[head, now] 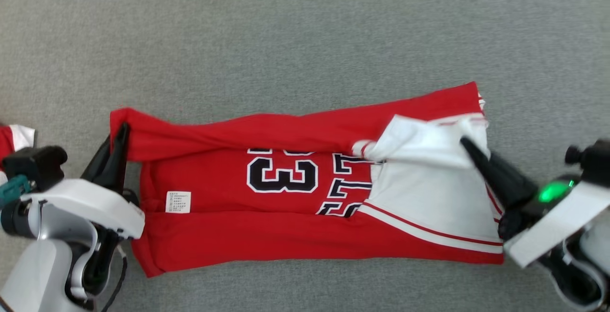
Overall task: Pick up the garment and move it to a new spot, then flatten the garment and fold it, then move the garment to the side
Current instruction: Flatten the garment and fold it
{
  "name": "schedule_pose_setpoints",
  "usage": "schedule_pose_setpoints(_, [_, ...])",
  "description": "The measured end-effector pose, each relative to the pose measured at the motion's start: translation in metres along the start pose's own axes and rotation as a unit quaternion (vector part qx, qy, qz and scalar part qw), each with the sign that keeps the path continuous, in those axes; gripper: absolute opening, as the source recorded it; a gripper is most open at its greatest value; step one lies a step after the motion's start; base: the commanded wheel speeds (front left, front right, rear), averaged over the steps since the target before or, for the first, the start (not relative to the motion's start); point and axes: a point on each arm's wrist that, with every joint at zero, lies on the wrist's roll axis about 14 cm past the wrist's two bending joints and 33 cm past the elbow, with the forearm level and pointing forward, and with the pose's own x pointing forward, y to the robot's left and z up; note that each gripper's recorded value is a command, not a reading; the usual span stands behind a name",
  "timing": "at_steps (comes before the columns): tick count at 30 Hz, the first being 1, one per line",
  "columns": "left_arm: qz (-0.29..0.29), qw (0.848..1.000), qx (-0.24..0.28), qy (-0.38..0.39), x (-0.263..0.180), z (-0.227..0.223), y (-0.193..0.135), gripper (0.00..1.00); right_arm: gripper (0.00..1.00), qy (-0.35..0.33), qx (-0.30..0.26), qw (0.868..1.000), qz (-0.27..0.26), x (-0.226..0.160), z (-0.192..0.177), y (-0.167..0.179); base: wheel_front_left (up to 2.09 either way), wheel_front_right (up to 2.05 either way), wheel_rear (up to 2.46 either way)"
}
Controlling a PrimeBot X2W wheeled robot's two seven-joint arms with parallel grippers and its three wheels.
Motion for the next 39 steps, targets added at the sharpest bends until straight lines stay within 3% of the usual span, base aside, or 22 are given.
schedule_pose_setpoints(8, [0.015, 0.999, -0.020, 0.025, -0.017, -0.020, 0.001, 0.00, 0.00, 0.005, 0.038, 0.999, -0.032, -0.037, -0.031, 0.008, 0.00, 0.00, 0.00])
schedule_pose_setpoints(9, [0.017, 0.999, -0.025, 0.027, -0.020, -0.022, 0.000, 0.00, 0.05, 0.006, 0.041, 0.999, -0.035, -0.040, -0.035, 0.009, 0.00, 0.00, 0.00])
schedule_pose_setpoints(10, [0.018, 0.999, -0.029, 0.028, -0.021, -0.024, 0.000, 0.35, 0.53, 0.010, 0.045, 0.998, -0.041, -0.044, -0.041, 0.009, 0.00, 0.00, 0.00])
schedule_pose_setpoints(11, [0.022, 0.999, -0.032, 0.033, -0.024, -0.027, 0.001, 0.95, 1.00, 0.014, 0.045, 0.998, -0.048, -0.048, -0.046, 0.007, 0.00, 0.00, 0.00])
schedule_pose_setpoints(12, [0.025, 0.998, -0.034, 0.035, -0.026, -0.029, 0.001, 1.00, 1.00, 0.014, 0.049, 0.997, -0.053, -0.050, -0.049, 0.007, 0.00, 0.00, 0.00])
schedule_pose_setpoints(17, [0.038, 0.999, -0.035, -0.011, -0.035, -0.018, 0.000, 1.00, 1.00, 0.001, 0.029, 0.998, -0.060, -0.061, -0.047, 0.010, 0.00, 0.00, 0.00])
schedule_pose_setpoints(21, [0.046, 0.996, -0.012, -0.079, -0.041, 0.011, -0.004, 1.00, 1.00, -0.072, -0.011, 0.994, -0.080, -0.065, -0.006, 0.001, 0.00, 0.00, 0.00])
schedule_pose_setpoints(29, [0.013, 0.977, 0.017, -0.212, -0.058, 0.076, -0.046, 1.00, 1.00, -0.219, -0.099, 0.959, -0.148, -0.080, 0.069, -0.013, 0.00, 0.00, 0.00])
schedule_pose_setpoints(34, [0.006, 0.964, 0.037, -0.262, -0.071, 0.099, -0.059, 1.00, 1.00, -0.228, -0.125, 0.951, -0.168, -0.076, 0.071, -0.011, 0.00, 0.00, 0.00])
schedule_pose_setpoints(39, [0.011, 0.962, 0.062, -0.267, -0.078, 0.096, -0.059, 1.00, 1.00, -0.219, -0.156, 0.947, -0.175, -0.069, 0.069, -0.008, 0.00, 0.00, 0.00])
